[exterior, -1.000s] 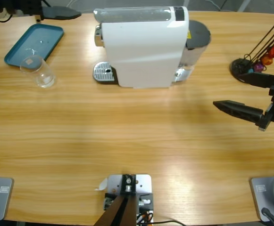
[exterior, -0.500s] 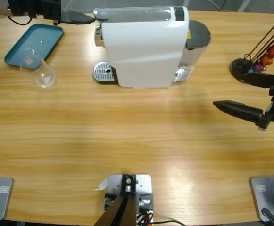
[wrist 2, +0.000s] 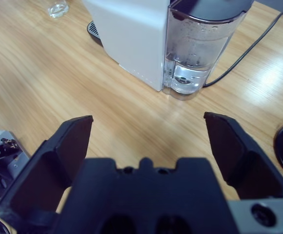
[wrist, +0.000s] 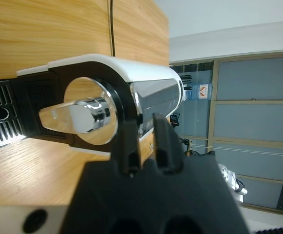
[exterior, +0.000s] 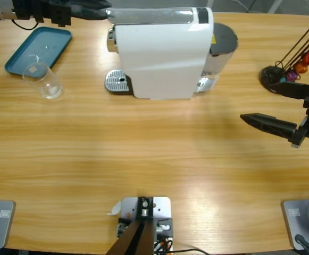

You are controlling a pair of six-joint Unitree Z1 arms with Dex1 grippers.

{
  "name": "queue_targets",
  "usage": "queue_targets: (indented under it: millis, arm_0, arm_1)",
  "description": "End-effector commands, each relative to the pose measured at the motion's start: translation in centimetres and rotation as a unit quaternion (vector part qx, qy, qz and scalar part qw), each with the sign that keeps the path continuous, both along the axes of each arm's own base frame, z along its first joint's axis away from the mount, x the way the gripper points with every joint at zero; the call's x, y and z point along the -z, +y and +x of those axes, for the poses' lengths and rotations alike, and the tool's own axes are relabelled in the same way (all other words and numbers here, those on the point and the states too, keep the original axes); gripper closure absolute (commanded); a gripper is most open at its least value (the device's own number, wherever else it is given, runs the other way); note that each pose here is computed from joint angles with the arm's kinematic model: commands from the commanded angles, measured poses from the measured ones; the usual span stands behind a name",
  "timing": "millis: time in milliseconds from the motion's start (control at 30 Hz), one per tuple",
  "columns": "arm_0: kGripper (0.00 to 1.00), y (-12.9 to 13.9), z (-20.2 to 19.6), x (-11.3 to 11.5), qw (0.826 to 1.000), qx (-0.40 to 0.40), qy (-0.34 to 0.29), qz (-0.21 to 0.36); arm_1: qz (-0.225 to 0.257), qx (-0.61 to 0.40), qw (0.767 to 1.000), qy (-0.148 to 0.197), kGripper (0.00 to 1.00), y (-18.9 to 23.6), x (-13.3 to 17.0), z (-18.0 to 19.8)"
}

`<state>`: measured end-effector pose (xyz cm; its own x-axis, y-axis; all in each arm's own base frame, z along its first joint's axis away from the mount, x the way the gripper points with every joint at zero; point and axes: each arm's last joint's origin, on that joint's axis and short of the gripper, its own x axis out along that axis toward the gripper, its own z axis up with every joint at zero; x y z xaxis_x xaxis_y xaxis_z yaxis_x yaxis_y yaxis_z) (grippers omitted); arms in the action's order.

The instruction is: Pour coffee

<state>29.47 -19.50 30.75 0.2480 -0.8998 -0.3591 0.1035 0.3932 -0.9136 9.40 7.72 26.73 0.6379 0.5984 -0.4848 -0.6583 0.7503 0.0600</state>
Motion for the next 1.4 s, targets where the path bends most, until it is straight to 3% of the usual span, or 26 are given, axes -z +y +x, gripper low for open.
queue_targets:
  millis: [33,200,467,767,867,967,1000,1033,1067,1100,1200,1267,1400]
  arm_0:
    - [1.0,-0.6,0.0,0.7,1.0,0.025,-0.007,-0.002]
    - [1.0,-0.2,-0.6,-0.7,0.999,0.022,-0.028,-0.009]
    - [1.0,0.4,-1.6,-5.4,0.997,0.009,-0.076,-0.025]
    - [1.0,-0.9,-2.0,-7.6,0.995,0.018,-0.101,-0.012]
    - [1.0,-1.0,-3.5,-9.0,0.986,0.018,-0.143,0.084]
    - [1.0,-0.4,-5.8,-10.5,0.947,0.014,-0.213,0.241]
    - [0.772,0.1,-6.7,-10.8,0.928,0.007,-0.236,0.288]
    - [0.423,0.9,-7.7,-10.9,0.908,-0.003,-0.258,0.329]
    - [0.256,1.8,-8.9,-10.9,0.89,-0.012,-0.28,0.36]
    - [0.153,3.1,-10.3,-10.7,0.877,-0.018,-0.296,0.379]
    - [0.12,6.4,-14.0,-9.3,0.87,-0.018,-0.315,0.378]
    - [0.049,8.3,-16.2,-7.1,0.869,-0.023,-0.327,0.37]
    - [0.019,11.8,-20.1,-2.4,0.867,-0.045,-0.359,0.343]
  arm_1:
    - [0.0,-0.006,1.0,0.012,0.0,-0.2,1.0,-0.5]
    - [0.0,-0.005,1.0,0.012,0.0,-0.2,1.0,-0.5]
    - [-0.001,-0.005,1.0,0.014,0.0,-0.2,1.0,-0.5]
    - [0.0,-0.004,1.0,0.012,0.0,-0.2,1.0,-0.5]
    - [0.0,-0.004,1.0,0.011,0.0,-0.2,1.0,-0.5]
    - [0.0,-0.004,1.0,0.014,0.0,-0.2,0.9,-0.5]
    - [0.002,0.0,1.0,0.016,0.0,-0.2,0.9,-0.5]
    - [0.001,0.004,1.0,0.018,0.0,-0.2,0.8,-0.4]
    - [0.0,0.008,1.0,0.019,0.0,-0.2,0.8,-0.4]
    - [-0.003,0.014,1.0,0.021,0.0,-0.3,0.6,-0.4]
    - [-0.018,0.049,0.998,0.018,0.0,-0.6,-0.4,-0.2]
    - [-0.03,0.074,0.997,0.023,0.0,-0.7,-1.3,0.0]
    - [-0.056,0.139,0.987,0.054,0.0,-1.7,-3.5,1.0]
